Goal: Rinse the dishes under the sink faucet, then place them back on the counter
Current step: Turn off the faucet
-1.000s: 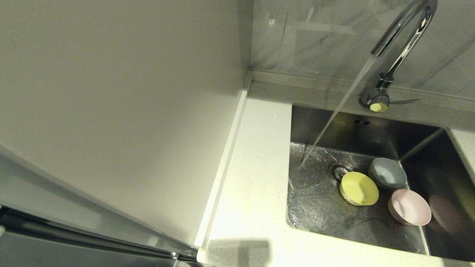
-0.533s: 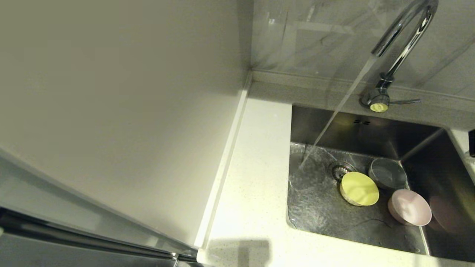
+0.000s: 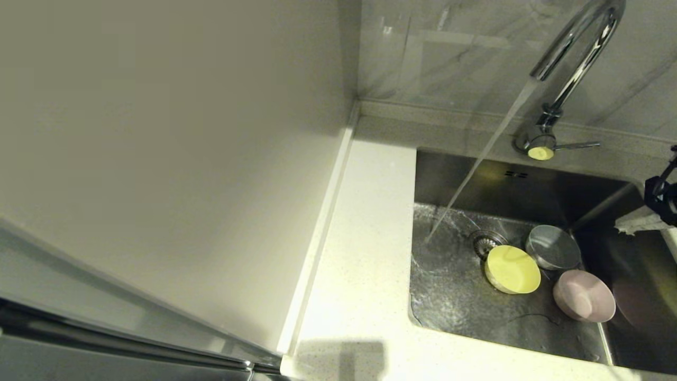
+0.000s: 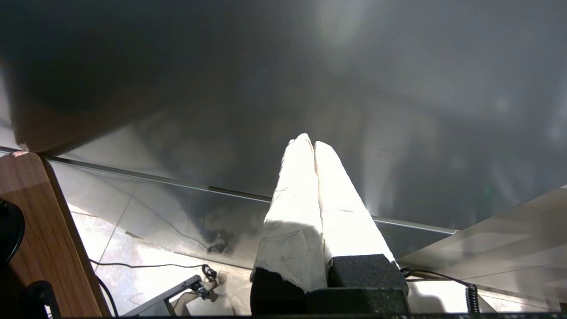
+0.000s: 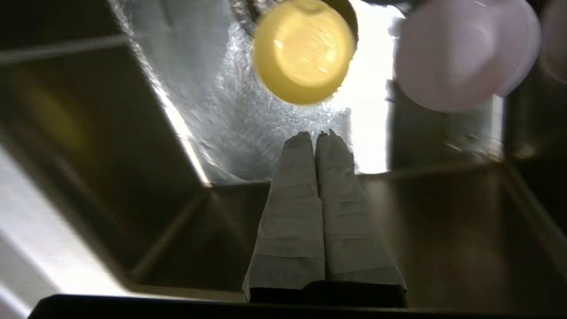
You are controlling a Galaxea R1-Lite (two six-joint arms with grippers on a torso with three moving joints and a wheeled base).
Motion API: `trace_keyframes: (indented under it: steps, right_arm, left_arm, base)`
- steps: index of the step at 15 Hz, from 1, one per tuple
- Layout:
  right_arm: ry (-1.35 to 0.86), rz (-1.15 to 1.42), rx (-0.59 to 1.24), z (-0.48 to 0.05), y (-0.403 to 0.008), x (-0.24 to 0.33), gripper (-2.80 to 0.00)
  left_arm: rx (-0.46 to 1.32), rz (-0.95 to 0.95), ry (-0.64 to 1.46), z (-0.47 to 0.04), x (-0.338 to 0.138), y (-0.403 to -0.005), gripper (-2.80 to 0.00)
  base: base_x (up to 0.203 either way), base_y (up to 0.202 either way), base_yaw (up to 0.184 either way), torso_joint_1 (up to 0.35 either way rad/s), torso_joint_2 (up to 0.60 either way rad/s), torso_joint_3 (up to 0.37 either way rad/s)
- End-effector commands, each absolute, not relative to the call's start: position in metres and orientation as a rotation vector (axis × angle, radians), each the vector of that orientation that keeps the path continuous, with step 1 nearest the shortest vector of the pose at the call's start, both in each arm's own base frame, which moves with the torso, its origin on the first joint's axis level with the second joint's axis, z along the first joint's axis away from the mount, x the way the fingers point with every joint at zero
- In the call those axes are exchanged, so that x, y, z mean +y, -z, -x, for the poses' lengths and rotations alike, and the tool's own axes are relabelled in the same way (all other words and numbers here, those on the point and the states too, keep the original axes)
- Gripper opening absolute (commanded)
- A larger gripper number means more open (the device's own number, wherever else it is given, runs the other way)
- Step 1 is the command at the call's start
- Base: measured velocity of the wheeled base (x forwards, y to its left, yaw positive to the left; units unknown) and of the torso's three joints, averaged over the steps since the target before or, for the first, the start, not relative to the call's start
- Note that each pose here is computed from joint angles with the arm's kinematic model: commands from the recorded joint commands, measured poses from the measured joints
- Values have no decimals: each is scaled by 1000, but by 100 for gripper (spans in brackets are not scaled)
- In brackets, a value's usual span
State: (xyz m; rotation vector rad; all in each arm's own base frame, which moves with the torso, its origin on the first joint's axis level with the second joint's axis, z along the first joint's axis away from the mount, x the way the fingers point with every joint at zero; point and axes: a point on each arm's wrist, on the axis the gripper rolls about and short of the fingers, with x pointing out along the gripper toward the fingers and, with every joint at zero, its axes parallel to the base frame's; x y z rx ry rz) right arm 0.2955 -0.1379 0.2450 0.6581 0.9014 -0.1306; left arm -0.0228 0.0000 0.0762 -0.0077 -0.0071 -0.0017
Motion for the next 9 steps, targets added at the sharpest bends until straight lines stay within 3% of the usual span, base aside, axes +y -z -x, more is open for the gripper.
trace_keyframes:
  steps: [1,9]
  right_arm:
    - [77,-687,866,-312,-248,-145,-280]
    - [-44,-537,619,-343,-288,-123,-280]
  left_arm:
    - [-5,8,2,23,0,-75,-280]
    - [-5,8,2,23,0,-75,-280]
  base:
    - [0,0,0,0,0,0]
    - [0,0,0,0,0,0]
